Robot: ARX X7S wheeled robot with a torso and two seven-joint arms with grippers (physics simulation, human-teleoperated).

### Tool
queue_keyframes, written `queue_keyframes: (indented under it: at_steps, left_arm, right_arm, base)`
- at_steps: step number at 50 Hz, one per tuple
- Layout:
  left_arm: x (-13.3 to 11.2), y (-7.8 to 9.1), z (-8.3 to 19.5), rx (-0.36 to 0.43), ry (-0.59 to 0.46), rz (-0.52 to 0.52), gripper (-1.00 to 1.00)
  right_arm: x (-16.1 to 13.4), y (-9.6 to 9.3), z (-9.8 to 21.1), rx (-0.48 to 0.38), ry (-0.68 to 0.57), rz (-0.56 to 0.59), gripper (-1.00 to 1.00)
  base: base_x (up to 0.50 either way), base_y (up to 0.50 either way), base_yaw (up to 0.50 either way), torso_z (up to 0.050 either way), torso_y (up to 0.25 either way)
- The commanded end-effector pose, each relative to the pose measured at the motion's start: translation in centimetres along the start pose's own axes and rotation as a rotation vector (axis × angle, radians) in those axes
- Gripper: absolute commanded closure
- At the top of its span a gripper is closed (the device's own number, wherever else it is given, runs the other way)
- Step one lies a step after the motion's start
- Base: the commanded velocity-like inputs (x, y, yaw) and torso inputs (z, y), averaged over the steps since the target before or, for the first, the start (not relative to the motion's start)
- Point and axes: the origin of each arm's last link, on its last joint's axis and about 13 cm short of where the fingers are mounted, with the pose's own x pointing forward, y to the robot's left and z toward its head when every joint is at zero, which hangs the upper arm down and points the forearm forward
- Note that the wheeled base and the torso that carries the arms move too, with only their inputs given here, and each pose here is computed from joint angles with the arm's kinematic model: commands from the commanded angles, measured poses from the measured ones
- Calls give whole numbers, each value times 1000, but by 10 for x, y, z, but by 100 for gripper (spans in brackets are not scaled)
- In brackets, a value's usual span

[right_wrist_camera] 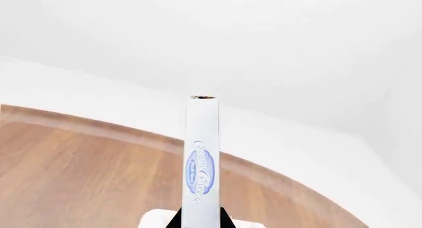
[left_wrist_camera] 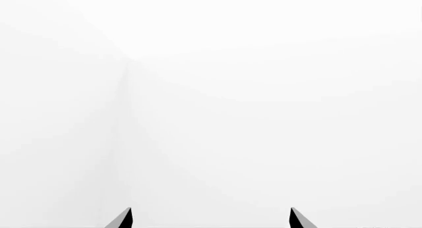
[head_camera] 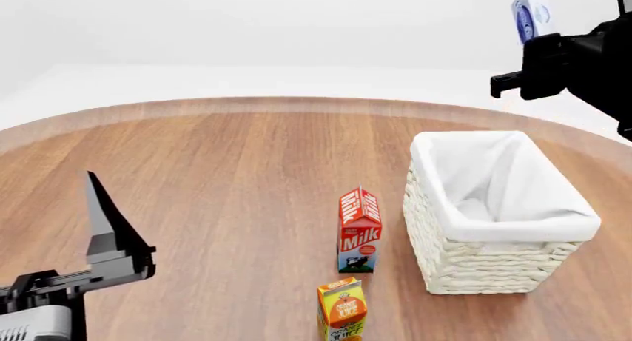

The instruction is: Pick up the cream cheese box and the butter, and put them in the basket.

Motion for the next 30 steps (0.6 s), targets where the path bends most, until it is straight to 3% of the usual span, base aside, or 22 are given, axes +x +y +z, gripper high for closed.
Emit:
queue_keyframes:
  at_steps: [1,15,30]
  left_arm:
    - [0,1,-1,15,-5,-2,-100]
    - [-1,1,-3,15,3,-3,-100]
    - [-1,0,-2,16,2,-4,-100]
  right_arm:
    - [32,3,-16,-34,94,22,100]
    - [53,0,-50,-25,206,8,100]
    - [54,-6,-69,-18,262,-18,100]
  base:
    - [0,0,0,0,0]
    - [0,0,0,0,1]
    - [0,0,0,0,1]
